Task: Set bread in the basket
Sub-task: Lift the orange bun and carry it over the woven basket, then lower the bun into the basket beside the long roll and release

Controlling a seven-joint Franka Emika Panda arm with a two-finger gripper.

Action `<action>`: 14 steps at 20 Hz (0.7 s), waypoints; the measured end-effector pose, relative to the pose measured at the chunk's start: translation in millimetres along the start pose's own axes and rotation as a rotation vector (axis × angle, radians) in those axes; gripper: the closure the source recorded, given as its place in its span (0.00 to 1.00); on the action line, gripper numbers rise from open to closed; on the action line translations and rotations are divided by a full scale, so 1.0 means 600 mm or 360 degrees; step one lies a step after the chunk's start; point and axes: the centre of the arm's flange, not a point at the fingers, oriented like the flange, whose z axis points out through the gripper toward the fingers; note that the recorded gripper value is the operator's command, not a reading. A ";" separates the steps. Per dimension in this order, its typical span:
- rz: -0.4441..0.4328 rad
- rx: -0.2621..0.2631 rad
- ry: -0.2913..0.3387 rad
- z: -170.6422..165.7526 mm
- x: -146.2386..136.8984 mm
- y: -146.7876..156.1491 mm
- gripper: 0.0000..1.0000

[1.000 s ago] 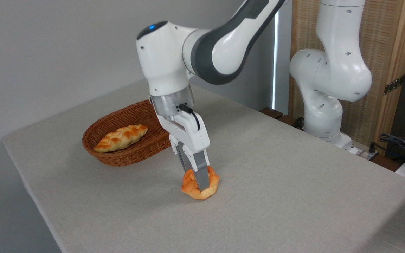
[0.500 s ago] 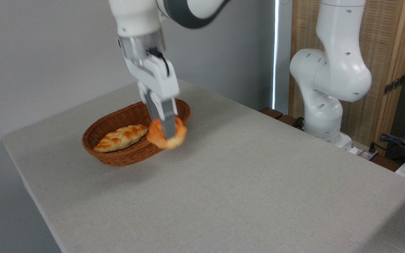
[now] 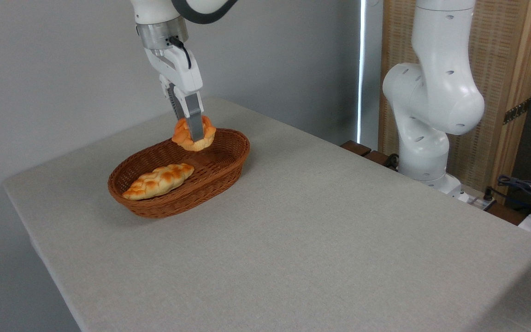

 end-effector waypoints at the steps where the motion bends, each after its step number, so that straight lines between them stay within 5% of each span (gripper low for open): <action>1: 0.0023 -0.0002 -0.0011 0.007 0.008 0.014 0.14; 3: 0.0066 0.0009 -0.0056 0.028 0.019 0.025 0.00; 7: 0.0088 0.0044 -0.0162 0.085 0.045 0.043 0.00; 14: 0.0089 0.0052 -0.0177 0.094 0.048 0.042 0.00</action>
